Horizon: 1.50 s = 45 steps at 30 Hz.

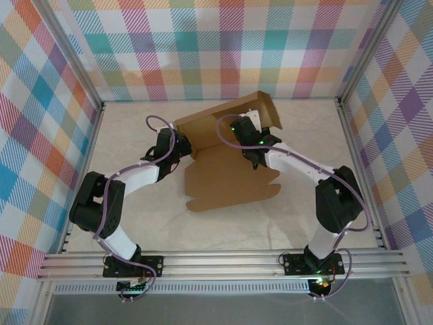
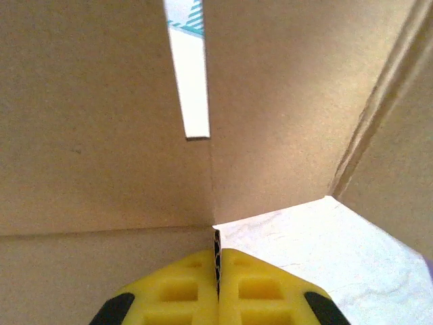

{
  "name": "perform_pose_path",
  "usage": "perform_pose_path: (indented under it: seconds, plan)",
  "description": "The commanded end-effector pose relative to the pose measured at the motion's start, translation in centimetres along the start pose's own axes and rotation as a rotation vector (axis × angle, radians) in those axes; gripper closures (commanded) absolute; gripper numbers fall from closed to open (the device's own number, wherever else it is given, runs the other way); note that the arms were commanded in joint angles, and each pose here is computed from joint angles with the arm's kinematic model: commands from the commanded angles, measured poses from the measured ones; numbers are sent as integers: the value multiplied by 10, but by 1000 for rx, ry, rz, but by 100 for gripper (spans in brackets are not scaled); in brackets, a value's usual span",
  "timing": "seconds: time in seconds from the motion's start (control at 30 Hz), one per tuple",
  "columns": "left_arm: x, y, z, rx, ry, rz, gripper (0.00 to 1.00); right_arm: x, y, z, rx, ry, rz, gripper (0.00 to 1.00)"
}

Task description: Fold the paper box

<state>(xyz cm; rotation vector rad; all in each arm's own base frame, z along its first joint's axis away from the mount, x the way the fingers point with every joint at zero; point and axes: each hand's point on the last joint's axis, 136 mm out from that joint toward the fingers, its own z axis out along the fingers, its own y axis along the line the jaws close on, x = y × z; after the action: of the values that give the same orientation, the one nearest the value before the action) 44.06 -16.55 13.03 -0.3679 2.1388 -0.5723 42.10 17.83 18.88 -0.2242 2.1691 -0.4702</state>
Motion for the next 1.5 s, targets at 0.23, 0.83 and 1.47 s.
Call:
perform_pose_path:
  seconds: [0.23,0.83,1.47]
  plan:
    - [-14,-45,-16,133,4,-30,100,-15,26,7,111,-56,-187,98]
    - [-15,-47,-17,128,17,-34,100,-8,90,34,182,-195,-594,98]
    - [-12,-44,-13,115,30,-27,100,-2,90,31,81,-157,-573,94]
